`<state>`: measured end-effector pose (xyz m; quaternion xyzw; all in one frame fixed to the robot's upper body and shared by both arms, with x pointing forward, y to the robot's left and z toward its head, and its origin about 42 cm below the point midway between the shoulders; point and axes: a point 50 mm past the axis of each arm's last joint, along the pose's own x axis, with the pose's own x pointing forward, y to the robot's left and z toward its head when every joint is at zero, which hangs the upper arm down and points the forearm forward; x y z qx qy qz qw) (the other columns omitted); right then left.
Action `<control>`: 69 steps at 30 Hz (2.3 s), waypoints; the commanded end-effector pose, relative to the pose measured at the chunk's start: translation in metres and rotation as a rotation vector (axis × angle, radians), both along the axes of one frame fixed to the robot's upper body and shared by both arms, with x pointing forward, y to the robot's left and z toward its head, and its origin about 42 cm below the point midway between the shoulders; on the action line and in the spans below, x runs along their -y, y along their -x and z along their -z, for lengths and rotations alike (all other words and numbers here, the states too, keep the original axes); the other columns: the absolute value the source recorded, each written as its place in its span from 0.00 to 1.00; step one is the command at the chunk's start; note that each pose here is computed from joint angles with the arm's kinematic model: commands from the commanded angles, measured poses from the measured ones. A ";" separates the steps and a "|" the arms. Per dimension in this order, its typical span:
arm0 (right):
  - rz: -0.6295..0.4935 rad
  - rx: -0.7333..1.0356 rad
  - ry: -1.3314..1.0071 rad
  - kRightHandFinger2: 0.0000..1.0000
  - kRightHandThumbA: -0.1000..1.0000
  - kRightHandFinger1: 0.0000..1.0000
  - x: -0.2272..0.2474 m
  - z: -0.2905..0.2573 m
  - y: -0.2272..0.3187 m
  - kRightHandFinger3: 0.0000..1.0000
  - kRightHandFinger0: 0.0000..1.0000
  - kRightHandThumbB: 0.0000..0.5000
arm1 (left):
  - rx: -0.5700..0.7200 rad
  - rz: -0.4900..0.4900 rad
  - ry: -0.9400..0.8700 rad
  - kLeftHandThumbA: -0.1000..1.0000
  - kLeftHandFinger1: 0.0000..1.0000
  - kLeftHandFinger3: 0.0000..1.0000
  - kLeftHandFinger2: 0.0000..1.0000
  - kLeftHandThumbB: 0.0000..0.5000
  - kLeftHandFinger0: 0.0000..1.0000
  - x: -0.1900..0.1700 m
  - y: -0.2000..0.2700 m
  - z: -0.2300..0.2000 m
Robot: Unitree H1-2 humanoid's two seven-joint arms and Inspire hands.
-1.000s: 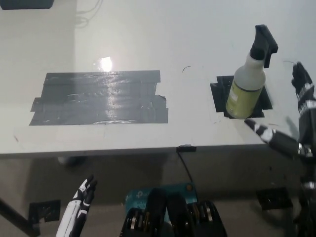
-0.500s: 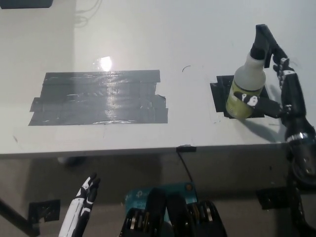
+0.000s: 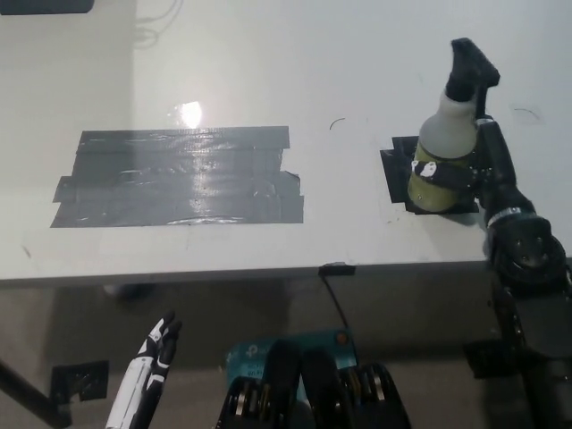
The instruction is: A spray bottle is kept on the black marked spot on the table infront of the robot and the robot extends its right arm to pick it up and hands it to a person
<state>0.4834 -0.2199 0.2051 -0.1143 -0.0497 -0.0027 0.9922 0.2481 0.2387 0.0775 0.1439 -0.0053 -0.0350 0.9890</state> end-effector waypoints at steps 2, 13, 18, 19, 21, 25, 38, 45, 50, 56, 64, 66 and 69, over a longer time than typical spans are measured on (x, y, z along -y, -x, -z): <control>-0.032 0.038 -0.031 1.00 1.00 1.00 -0.015 -0.017 -0.014 1.00 1.00 0.79 | 0.068 0.015 -0.017 1.00 1.00 1.00 1.00 0.55 1.00 -0.001 -0.005 -0.013; 0.108 0.107 -0.054 0.62 0.00 0.33 -0.030 0.013 -0.009 0.59 0.01 0.42 | 0.075 0.021 -0.024 1.00 1.00 1.00 1.00 0.54 1.00 -0.003 -0.007 -0.015; 0.110 0.136 -0.032 0.84 0.00 0.52 -0.036 0.016 -0.007 0.88 0.08 0.32 | 0.065 0.017 -0.031 1.00 1.00 1.00 1.00 0.53 1.00 -0.006 -0.003 -0.015; 0.116 0.162 -0.021 0.86 0.00 0.54 -0.036 0.014 -0.005 0.89 0.11 0.30 | 0.064 0.020 -0.032 1.00 1.00 1.00 1.00 0.54 1.00 -0.007 -0.002 -0.014; 0.126 0.175 -0.023 0.86 0.00 0.54 -0.036 0.010 -0.004 0.89 0.11 0.30 | 0.061 0.022 -0.030 1.00 1.00 1.00 1.00 0.54 1.00 -0.007 -0.002 -0.014; 0.139 0.248 -0.037 0.88 0.00 0.56 -0.037 -0.012 0.002 0.90 0.14 0.27 | 0.067 0.034 -0.041 1.00 1.00 1.00 1.00 0.51 1.00 -0.007 -0.005 -0.014; -0.103 0.272 -0.202 0.80 0.00 0.45 -0.093 -0.075 0.034 0.90 0.06 0.26 | 0.064 0.065 -0.032 1.00 1.00 1.00 1.00 0.49 1.00 0.001 -0.011 -0.019; -0.164 0.132 -0.256 0.91 0.00 0.49 -0.137 -0.059 0.023 0.94 0.01 0.23 | 0.062 0.064 -0.050 1.00 1.00 1.00 1.00 0.51 1.00 0.000 -0.010 -0.019; -0.156 0.041 -0.252 0.90 0.00 0.50 -0.163 -0.039 0.014 0.92 0.02 0.22 | 0.068 0.067 -0.051 1.00 1.00 1.00 1.00 0.54 1.00 -0.001 -0.010 -0.020; -0.142 -0.023 -0.264 0.86 0.00 0.49 -0.174 -0.018 0.008 0.85 0.02 0.21 | 0.070 0.077 -0.047 1.00 1.00 1.00 1.00 0.44 1.00 -0.002 -0.011 -0.021; -0.095 -0.022 -0.269 0.88 0.01 0.60 -0.166 0.003 0.006 0.86 0.12 0.37 | 0.063 0.086 -0.054 1.00 1.00 1.00 1.00 0.41 1.00 -0.003 -0.014 -0.023; -0.088 -0.008 -0.264 1.00 0.10 0.73 -0.164 0.002 0.007 1.00 0.26 0.50 | 0.060 0.086 -0.053 1.00 1.00 1.00 1.00 0.42 1.00 -0.003 -0.014 -0.024; -0.183 0.017 -0.305 1.00 0.45 1.00 -0.161 -0.007 0.013 1.00 0.74 0.74 | 0.053 0.084 -0.055 1.00 1.00 1.00 1.00 0.43 1.00 -0.003 -0.015 -0.024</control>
